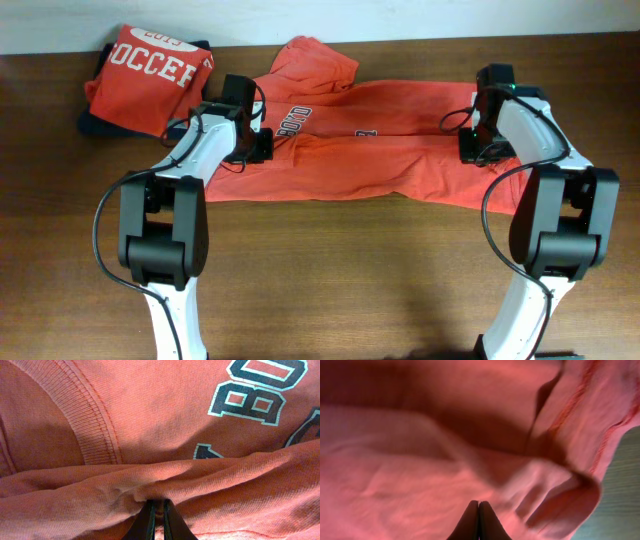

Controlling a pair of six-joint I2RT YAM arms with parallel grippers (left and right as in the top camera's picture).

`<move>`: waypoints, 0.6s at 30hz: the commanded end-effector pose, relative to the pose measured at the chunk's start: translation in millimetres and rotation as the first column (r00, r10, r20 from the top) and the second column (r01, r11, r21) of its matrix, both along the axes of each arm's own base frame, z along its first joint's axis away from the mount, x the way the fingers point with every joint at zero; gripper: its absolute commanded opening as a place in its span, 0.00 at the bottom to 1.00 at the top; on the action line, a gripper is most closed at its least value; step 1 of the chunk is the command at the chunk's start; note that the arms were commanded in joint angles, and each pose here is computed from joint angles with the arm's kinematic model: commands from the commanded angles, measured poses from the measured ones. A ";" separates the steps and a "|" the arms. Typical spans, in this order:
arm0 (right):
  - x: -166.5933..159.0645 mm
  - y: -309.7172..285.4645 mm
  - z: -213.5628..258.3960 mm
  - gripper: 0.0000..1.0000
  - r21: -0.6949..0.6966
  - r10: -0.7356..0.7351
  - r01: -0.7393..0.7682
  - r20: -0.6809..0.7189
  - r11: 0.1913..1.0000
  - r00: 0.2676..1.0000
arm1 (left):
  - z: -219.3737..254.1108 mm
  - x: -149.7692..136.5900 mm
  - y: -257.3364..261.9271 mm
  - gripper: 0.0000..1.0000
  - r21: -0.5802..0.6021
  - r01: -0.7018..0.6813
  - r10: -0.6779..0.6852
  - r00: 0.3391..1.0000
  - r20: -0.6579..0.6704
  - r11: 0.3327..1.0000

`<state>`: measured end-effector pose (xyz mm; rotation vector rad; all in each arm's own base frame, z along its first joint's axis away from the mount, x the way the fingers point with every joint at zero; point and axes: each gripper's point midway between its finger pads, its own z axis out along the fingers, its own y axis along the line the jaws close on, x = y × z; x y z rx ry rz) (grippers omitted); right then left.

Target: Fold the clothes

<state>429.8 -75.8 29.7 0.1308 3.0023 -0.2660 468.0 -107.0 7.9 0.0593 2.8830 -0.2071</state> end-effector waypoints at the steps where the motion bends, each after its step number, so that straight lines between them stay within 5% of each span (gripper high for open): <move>1: -1.7 -23.5 -4.8 0.04 -0.053 -0.057 0.057 0.016 0.997 0.998 | -9.7 -4.8 3.6 0.08 0.021 -0.008 0.008 1.000 -0.023 1.000; 11: 36.7 -76.6 3.7 0.06 -0.072 -0.142 0.162 0.235 0.984 0.962 | -9.6 -5.1 3.6 0.09 0.021 -0.008 0.008 1.000 -0.023 1.000; 13: 46.4 -85.4 14.7 0.18 -0.076 -0.149 0.176 0.277 0.981 0.949 | -9.7 -5.4 3.7 0.09 0.022 -0.008 0.008 1.000 -0.025 1.000; 18: 58.8 -90.8 37.4 0.29 -0.100 -0.102 0.139 0.304 0.985 0.947 | -9.7 -5.2 3.7 0.08 0.022 -0.008 0.008 1.000 -0.024 1.000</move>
